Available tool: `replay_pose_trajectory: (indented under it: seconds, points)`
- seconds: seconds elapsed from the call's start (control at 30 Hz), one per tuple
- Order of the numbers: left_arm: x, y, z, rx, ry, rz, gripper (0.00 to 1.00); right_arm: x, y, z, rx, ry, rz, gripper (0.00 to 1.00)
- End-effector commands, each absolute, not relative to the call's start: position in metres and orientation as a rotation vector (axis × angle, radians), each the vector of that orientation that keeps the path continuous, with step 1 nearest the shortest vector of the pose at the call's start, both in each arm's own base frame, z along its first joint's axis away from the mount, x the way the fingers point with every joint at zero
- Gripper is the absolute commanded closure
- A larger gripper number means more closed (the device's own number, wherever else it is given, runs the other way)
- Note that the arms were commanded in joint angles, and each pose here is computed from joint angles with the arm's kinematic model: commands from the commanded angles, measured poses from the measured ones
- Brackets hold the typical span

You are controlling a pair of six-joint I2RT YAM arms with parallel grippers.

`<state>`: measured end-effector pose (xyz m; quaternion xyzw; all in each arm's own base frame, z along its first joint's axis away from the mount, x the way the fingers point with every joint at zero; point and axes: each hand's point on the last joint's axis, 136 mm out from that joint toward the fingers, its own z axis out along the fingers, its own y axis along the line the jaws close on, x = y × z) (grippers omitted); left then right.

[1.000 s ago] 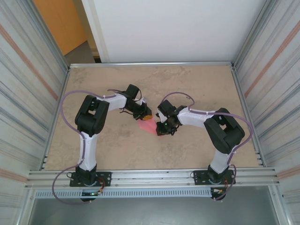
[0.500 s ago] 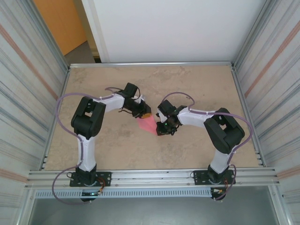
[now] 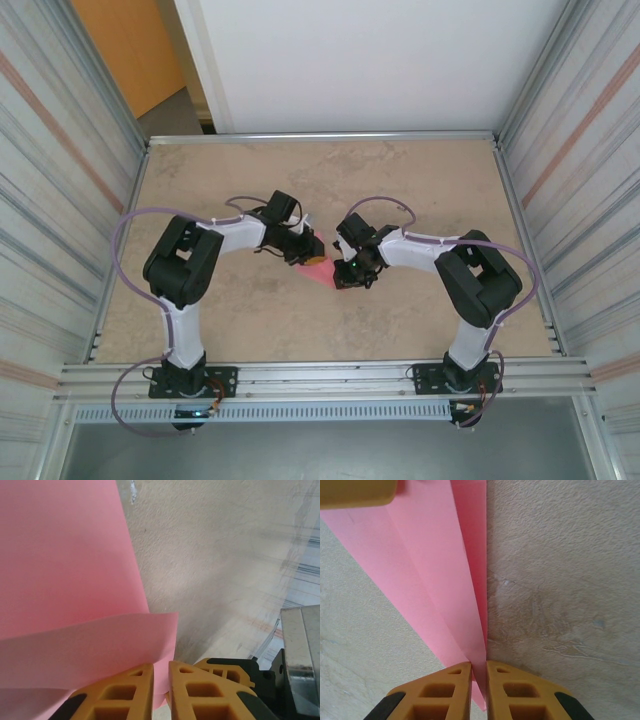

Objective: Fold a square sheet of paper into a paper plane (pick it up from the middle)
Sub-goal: Fourth fold the wing at the center of the table.

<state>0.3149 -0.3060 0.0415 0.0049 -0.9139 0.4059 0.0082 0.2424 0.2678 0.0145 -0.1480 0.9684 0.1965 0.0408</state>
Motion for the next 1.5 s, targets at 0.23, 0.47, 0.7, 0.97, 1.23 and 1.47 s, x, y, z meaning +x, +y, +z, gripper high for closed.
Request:
replay_pose_trajectory:
  seconds: [0.23, 0.47, 0.7, 0.97, 1.23, 1.47]
  points:
    - [0.320, -0.308, 0.028, 0.031, -2.869, 1.241, 0.84, 0.230, 0.261, -0.008, -0.415, 3.054, 0.565, 0.84]
    - [0.321, -0.307, 0.019, 0.047, -2.867, 1.201, 0.84, 0.230, 0.259, -0.009, -0.410, 3.059, 0.561, 0.84]
    - [0.310, -0.296, -0.002, 0.092, -2.851, 1.069, 0.84, 0.242, 0.265, 0.020, -0.346, 2.991, 0.644, 0.74]
    - [0.304, -0.290, -0.012, 0.101, -2.845, 1.007, 0.84, 0.264, 0.272, 0.070, -0.281, 2.823, 0.783, 0.64]
    - [0.301, -0.288, -0.014, 0.106, -2.844, 0.984, 0.85, 0.269, 0.301, 0.061, -0.365, 2.822, 0.965, 0.86]
    - [0.296, -0.284, -0.020, 0.134, -2.822, 0.930, 0.85, 0.275, 0.301, 0.040, -0.387, 2.863, 0.947, 0.92]
